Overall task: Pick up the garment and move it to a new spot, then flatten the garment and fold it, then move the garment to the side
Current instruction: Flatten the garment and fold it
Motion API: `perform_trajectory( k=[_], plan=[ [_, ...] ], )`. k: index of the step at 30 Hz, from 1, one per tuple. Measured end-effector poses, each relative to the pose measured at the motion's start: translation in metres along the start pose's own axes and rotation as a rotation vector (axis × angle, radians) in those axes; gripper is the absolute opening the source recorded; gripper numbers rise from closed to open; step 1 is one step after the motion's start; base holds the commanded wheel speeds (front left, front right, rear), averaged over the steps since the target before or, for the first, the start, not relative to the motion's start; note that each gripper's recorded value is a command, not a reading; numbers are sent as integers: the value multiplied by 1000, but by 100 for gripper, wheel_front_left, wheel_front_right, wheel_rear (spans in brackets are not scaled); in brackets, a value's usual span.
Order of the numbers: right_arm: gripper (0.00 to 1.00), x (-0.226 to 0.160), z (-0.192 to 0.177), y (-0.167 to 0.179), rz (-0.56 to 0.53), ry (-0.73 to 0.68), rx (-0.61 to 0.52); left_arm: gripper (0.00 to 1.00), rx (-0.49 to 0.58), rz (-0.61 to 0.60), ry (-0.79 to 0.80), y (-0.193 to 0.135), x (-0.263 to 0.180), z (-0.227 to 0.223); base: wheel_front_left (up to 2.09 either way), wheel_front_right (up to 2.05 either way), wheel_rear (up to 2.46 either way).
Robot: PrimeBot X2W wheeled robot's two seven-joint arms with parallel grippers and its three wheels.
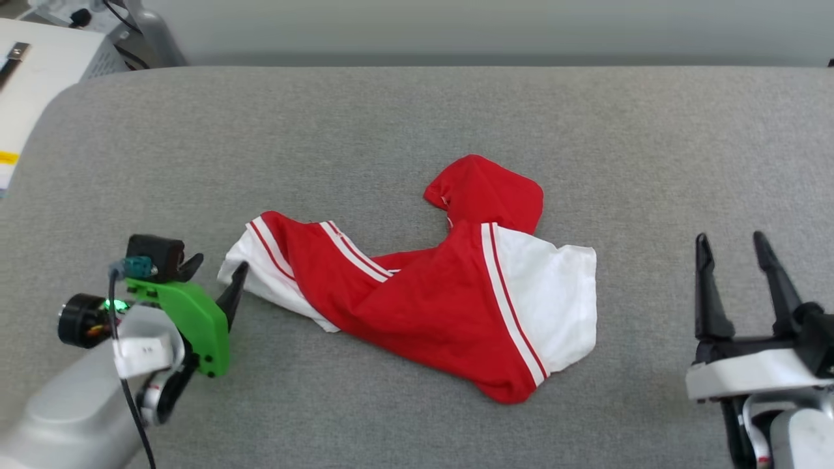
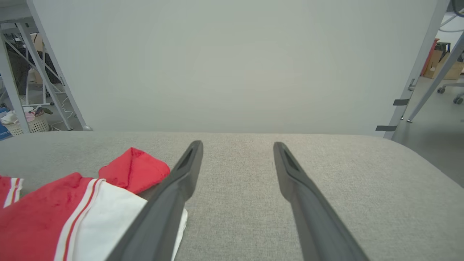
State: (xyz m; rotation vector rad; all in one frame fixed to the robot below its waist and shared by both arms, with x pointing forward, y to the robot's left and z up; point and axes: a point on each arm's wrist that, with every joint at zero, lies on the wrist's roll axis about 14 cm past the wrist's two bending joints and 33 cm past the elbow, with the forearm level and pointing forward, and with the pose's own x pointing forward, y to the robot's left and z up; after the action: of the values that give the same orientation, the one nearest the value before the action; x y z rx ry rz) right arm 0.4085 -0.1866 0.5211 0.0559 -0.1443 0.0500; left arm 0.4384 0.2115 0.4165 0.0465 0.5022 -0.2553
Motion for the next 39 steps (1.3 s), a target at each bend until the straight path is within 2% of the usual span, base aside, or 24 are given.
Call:
perform_trajectory(
  k=[9,12,15,20,22,29,34,35,39],
  plan=[
    [100,44,76,11,136,-225,-145,100,-26,147,-235,4,-32,30,0,0,0],
    [100,57,83,21,209,-239,-193,100,-30,190,-336,3,-46,51,0,0,0],
    [100,68,76,31,292,-197,-231,100,-35,229,-399,-1,-61,56,0,0,0],
    [100,86,51,50,419,31,-281,100,-51,296,-472,-1,-82,56,0,0,0],
    [100,86,34,56,469,174,-299,100,-58,322,-501,-1,-88,58,0,0,0],
    [100,58,-33,57,576,699,-324,100,-74,365,-551,-5,-98,56,0,0,0],
    [100,36,-69,59,620,969,-321,100,-85,379,-563,-2,-96,55,0,0,0],
    [100,32,-87,58,631,1061,-340,100,-92,382,-573,-3,-94,56,0,0,0],
    [100,34,-111,63,643,1129,-345,100,-106,388,-571,-4,-89,54,0,0,0]
  ],
)
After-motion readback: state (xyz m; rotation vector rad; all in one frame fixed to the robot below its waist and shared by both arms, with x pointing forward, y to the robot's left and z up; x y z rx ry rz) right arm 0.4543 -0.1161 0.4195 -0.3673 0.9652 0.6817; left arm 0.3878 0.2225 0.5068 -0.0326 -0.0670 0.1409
